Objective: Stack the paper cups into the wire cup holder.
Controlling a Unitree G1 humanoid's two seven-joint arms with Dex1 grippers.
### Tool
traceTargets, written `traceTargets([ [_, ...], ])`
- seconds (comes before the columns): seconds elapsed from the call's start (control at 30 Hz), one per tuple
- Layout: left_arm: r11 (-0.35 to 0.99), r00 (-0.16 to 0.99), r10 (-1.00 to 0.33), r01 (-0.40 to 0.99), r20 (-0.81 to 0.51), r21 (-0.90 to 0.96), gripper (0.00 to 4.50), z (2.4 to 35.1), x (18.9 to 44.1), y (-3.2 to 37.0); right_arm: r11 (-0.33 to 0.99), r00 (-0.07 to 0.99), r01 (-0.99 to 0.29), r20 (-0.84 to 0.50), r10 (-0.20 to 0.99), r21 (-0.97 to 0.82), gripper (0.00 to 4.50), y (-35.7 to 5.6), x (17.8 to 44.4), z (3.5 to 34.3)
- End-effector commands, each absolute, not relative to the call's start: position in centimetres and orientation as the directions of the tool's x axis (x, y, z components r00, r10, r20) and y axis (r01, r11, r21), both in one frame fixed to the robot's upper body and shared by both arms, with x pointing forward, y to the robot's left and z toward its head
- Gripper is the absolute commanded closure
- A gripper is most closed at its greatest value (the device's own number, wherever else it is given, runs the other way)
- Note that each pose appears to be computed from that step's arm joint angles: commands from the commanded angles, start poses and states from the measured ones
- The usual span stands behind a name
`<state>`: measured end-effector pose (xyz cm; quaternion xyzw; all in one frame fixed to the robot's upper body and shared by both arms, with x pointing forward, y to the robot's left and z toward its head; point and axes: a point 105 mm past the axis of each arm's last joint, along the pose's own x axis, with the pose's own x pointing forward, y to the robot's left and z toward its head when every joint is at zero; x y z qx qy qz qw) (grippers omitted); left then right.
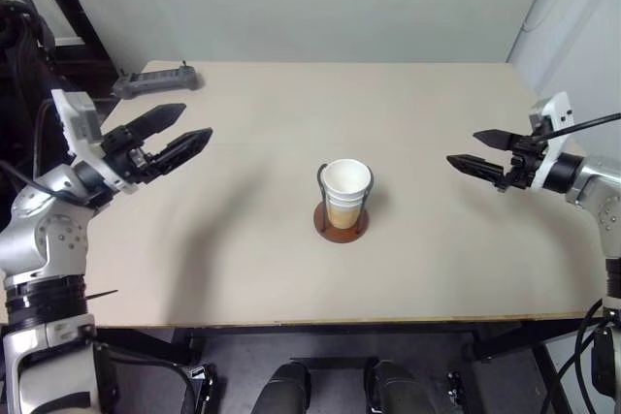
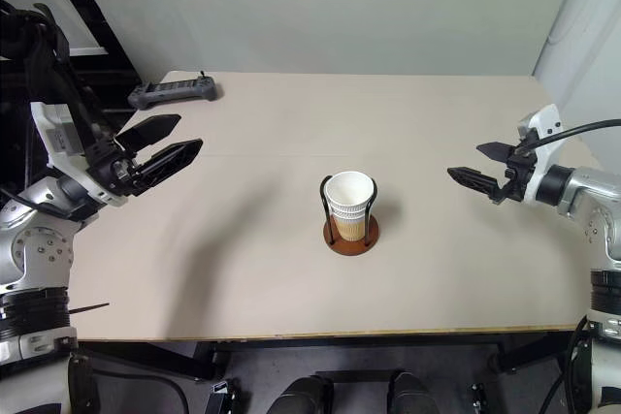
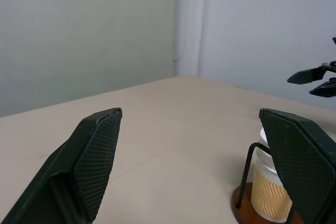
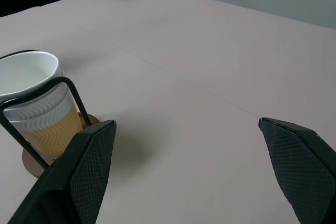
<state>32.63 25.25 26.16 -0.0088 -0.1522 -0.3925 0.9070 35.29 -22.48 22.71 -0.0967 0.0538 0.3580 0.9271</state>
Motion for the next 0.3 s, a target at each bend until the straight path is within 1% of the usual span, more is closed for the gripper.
traceTargets([
  [0.03,0.694,0.631,-0.707,0.706,0.319,0.14,0.0,27.64,31.91,24.87,0.71,0.734,-0.679,-0.152,0.661,-0.189,0.01,-22.14,35.13,23.68],
  [0.3,0.709,0.641,-0.692,0.691,0.332,0.144,0.0,28.45,32.2,25.1,0.704,0.727,-0.687,-0.137,0.673,-0.18,0.01,-21.61,35.24,23.87],
])
